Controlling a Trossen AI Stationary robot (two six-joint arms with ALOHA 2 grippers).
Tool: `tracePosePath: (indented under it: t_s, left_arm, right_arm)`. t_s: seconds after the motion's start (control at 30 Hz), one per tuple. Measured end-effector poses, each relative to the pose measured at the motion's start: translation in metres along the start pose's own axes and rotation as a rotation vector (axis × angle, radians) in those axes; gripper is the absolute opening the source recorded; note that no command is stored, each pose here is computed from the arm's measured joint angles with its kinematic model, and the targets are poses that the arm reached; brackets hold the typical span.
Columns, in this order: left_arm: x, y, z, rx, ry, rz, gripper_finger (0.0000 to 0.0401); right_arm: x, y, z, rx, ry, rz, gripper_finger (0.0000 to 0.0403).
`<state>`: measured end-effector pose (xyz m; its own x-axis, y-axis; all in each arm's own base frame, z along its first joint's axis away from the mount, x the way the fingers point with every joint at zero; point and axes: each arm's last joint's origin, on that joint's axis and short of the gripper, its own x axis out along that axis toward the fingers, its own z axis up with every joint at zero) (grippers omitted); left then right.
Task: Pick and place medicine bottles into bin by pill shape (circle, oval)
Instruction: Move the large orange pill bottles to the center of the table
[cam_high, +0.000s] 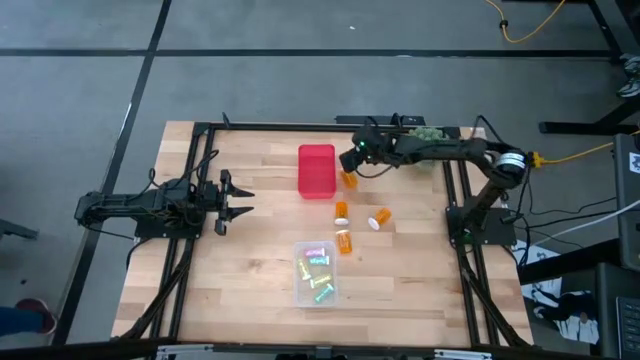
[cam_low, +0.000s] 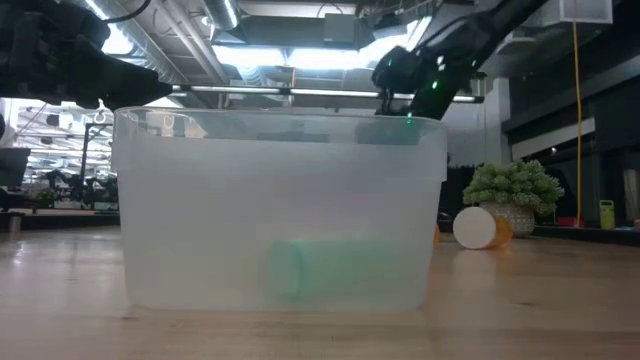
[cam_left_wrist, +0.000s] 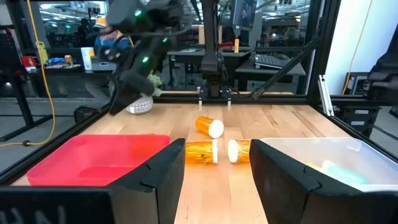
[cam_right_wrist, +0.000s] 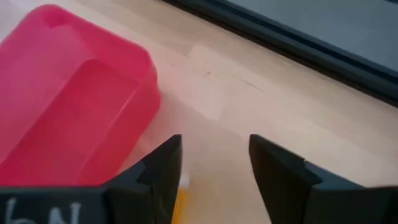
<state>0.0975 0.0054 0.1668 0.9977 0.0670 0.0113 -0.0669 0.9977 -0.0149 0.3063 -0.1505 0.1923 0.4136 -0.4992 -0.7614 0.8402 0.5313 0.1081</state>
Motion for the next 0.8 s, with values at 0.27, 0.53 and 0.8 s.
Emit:
tracePosePath:
  t_s: [0.27,0.53,0.8]
  left_arm:
    - [0.000,0.000,0.000,0.000,0.000,0.000,0.0173]
    - [0.000,0.000,0.000,-0.004,0.000,0.000,0.0173]
    - [0.000,0.000,0.000,-0.002,0.000,0.000,0.0173]
  right_arm:
    - [0.034,-0.004,0.016,-0.047,0.051,0.039,0.0188]
    - [0.057,0.010,0.026,-0.162,0.191,0.067,0.0187]
    - [0.061,0.019,0.012,-0.229,0.294,0.076,0.0188]
